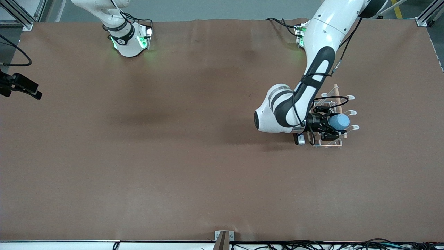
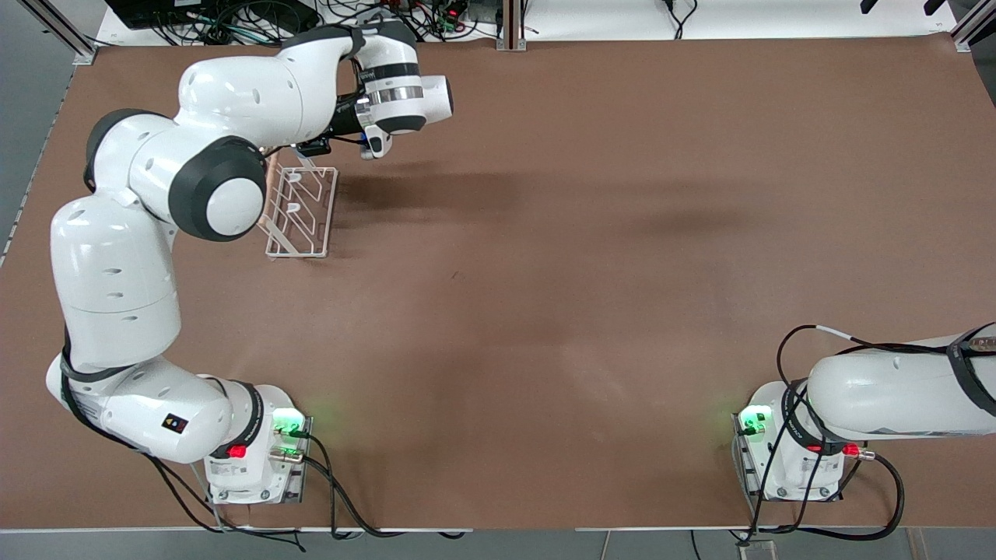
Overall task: Hang cup on cup holder
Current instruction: 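Lower the cup onto a rack hook with the left gripper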
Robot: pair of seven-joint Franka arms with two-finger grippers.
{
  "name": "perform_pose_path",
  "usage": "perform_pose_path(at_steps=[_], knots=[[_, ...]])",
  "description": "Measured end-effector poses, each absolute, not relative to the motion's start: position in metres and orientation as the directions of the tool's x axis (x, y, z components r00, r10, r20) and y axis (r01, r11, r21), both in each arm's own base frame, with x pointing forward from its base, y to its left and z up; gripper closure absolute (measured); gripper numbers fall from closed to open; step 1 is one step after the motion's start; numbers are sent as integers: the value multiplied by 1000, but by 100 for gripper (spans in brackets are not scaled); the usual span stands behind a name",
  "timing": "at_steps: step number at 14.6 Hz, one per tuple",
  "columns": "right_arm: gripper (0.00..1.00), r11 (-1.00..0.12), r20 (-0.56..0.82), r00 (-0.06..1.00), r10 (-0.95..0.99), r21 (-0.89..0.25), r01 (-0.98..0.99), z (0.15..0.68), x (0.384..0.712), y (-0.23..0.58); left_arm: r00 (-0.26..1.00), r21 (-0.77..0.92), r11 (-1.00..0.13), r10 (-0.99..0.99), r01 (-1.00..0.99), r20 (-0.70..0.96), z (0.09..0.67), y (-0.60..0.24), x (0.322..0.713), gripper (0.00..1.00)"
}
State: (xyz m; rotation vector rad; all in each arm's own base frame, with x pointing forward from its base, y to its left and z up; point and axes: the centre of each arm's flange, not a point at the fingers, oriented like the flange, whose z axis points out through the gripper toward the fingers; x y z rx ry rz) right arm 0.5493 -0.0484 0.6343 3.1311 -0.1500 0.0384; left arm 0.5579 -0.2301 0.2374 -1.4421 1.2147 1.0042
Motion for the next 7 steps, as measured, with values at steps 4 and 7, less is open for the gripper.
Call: perform_pose_path(at_steps=[4,7], knots=[[0,-996,25,995,-94,5,-94,634,549,-48,173,-171,-30,-205,-985,-963,239,-233,562,0],[0,-996,24,995,-94,5,-94,634,549,-48,223,-219,-41,-233,-975,-946,262,-239,574,0]])
